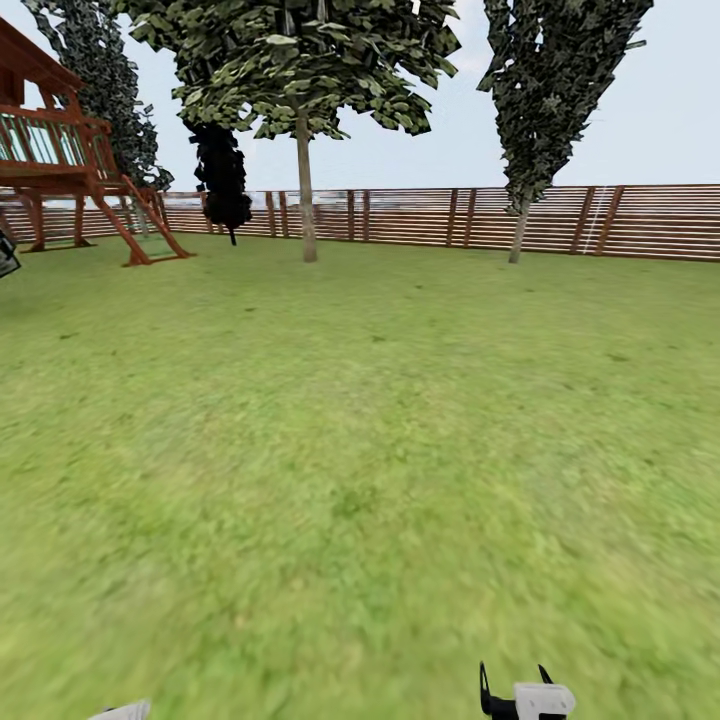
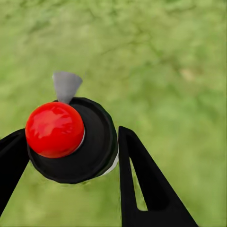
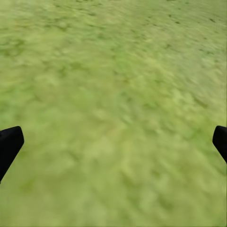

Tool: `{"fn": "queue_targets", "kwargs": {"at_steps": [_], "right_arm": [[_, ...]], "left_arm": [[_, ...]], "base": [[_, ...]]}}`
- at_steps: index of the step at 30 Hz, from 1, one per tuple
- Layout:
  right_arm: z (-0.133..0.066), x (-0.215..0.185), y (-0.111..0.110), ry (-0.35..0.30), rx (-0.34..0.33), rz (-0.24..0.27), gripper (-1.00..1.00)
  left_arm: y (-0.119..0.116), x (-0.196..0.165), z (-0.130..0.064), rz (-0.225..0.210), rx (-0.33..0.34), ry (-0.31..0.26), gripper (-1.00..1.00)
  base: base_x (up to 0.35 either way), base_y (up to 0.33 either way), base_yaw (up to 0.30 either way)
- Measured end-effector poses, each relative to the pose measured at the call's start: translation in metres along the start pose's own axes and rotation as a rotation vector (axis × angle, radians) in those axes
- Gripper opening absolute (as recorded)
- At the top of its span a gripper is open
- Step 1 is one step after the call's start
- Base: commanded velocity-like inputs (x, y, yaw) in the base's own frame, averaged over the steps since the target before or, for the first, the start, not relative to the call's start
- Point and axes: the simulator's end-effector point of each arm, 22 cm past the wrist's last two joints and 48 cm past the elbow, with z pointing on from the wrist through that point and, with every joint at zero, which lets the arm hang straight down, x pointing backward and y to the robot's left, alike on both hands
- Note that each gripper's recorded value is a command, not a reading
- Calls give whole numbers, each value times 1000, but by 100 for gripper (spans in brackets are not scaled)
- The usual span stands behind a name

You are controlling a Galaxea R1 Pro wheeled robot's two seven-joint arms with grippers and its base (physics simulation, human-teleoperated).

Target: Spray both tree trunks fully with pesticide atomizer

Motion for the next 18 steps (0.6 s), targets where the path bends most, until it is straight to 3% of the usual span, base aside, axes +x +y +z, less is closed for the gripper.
{"fn": "queue_targets", "kwargs": {"at_steps": [18], "right_arm": [[0, 0, 0, 0, 0, 0, 100]], "left_arm": [[-1, 0, 0, 0, 1, 2, -100]], "base": [[321, 0, 0]]}}
